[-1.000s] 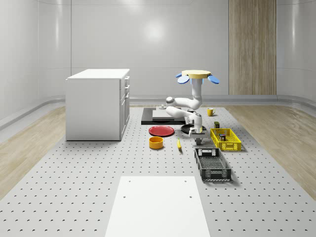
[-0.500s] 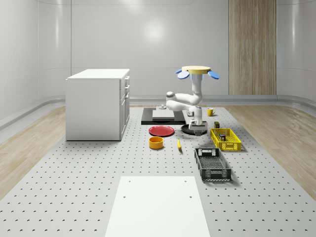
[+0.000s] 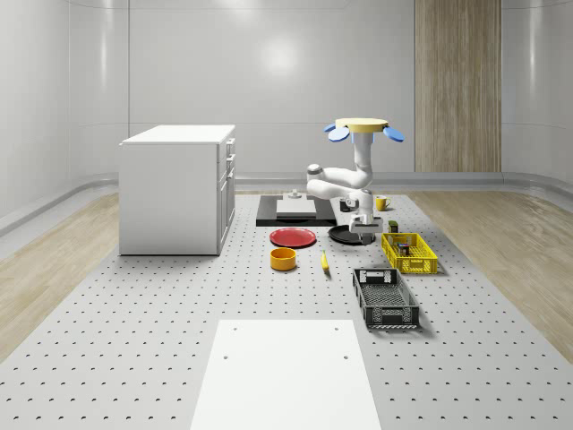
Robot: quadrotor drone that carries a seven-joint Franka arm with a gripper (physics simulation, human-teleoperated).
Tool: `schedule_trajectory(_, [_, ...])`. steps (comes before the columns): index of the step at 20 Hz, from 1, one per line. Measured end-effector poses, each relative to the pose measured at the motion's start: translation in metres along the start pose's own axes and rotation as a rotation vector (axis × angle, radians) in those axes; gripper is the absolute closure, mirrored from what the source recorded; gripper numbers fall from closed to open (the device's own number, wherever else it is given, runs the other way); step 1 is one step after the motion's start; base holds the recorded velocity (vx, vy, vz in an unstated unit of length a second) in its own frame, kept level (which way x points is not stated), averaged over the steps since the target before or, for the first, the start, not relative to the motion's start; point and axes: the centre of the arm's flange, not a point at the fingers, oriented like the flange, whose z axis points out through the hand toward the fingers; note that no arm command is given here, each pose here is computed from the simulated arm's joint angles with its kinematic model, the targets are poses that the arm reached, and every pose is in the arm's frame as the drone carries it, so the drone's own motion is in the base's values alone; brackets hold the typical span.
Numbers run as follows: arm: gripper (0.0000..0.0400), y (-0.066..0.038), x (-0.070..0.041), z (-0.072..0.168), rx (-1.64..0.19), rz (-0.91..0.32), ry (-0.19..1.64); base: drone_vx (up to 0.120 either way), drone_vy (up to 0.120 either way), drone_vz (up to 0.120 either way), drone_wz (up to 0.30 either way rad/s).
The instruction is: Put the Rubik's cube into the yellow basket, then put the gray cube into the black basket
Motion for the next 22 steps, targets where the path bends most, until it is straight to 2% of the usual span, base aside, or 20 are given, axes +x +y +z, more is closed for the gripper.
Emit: schedule_trajectory(22, [0.0149, 0.0000, 0.0000, -0.0005, 0.000, 0.000, 0.000, 0.120, 0.009, 0.000, 0.000])
